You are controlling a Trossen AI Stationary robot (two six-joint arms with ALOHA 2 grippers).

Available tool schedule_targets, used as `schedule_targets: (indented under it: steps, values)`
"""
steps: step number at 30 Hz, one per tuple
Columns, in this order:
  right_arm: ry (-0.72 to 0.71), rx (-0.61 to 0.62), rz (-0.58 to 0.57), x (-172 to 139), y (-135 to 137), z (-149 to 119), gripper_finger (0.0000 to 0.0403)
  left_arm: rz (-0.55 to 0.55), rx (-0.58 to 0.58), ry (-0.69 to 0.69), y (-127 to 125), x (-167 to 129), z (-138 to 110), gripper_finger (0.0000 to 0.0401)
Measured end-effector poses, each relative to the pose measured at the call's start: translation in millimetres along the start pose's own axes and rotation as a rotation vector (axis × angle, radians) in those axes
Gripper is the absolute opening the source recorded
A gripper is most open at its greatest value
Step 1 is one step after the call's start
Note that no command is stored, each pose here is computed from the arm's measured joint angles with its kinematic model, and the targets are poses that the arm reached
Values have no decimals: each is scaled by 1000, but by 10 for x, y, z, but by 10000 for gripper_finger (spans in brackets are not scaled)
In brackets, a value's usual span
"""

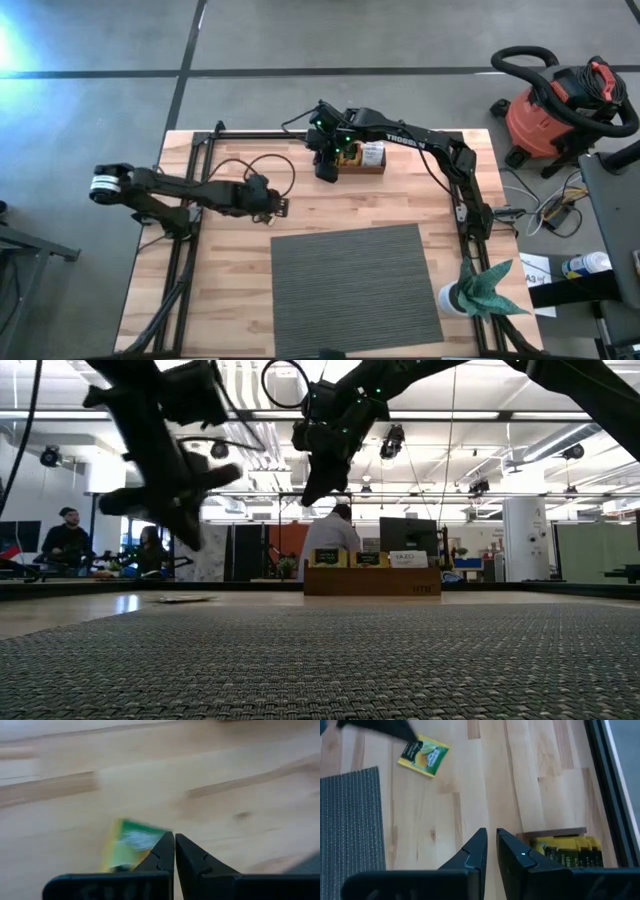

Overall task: Pick & Place Tea
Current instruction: Put the yellow tea bag into the left section of the wooden organizer

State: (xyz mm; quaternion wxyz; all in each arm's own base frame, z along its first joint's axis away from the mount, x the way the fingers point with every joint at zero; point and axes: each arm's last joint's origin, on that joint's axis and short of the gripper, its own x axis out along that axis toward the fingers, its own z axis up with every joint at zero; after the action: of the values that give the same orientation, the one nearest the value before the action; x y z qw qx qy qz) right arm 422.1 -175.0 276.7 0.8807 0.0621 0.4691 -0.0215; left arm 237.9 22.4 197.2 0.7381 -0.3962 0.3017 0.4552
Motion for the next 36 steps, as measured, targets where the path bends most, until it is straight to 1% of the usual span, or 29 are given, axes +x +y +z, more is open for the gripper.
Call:
schedule_targets:
  steps: [3,6,11,14,17,23,27,30,33,36]
  values:
    - [17,4,4,2,6,-16,38,110,42,29,128,-33,-22,11]
    - [21,6,20,8,32,-17,38,191,100,66,204,-23,-56,11]
    - [8,0,118,27,147,2,38,264,175,102,286,113,-153,11]
    - [15,-4,133,48,244,15,38,309,173,123,353,218,-231,11]
    - [24,-26,149,76,367,26,38,324,170,149,392,318,-299,11]
    - [37,-62,180,116,575,40,38,304,155,149,387,450,-365,11]
    - [56,-63,186,120,608,26,38,277,87,132,325,478,-385,11]
    - [96,-53,191,115,613,-13,38,252,58,129,280,466,-400,11]
    - [133,-42,195,111,616,-50,38,194,41,143,206,448,-415,11]
    - [157,-36,199,107,619,-73,38,89,20,172,95,434,-441,11]
